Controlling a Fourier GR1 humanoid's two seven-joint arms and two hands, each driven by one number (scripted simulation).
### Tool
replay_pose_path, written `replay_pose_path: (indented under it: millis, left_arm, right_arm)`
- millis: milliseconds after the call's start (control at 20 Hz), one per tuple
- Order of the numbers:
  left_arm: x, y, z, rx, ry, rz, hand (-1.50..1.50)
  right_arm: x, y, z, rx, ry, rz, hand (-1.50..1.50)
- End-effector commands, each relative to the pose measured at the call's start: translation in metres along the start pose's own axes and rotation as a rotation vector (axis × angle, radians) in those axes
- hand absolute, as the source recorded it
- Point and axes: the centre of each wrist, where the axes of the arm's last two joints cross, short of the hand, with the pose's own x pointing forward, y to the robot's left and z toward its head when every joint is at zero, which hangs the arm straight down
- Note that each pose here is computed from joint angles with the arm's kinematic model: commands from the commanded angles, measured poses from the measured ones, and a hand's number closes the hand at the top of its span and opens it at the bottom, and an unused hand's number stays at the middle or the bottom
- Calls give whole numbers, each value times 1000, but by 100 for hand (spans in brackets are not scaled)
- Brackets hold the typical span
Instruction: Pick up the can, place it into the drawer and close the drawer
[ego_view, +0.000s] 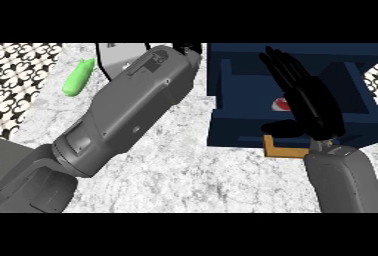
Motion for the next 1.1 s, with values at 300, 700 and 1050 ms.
replay_pose_path:
  millis: [300, 700, 1050]
  left_arm:
    - [33, 39, -16, 33, -15, 2, -150]
    - [12, 64, 4, 31, 15, -7, -150]
    - [42, 90, -8, 41, -15, -6, -150]
  right_arm:
    - [-18, 57, -58, 61, 74, 148, -150]
    - [-49, 105, -48, 14, 135, 243, -150]
    - [-57, 107, -67, -57, 129, 276, -150]
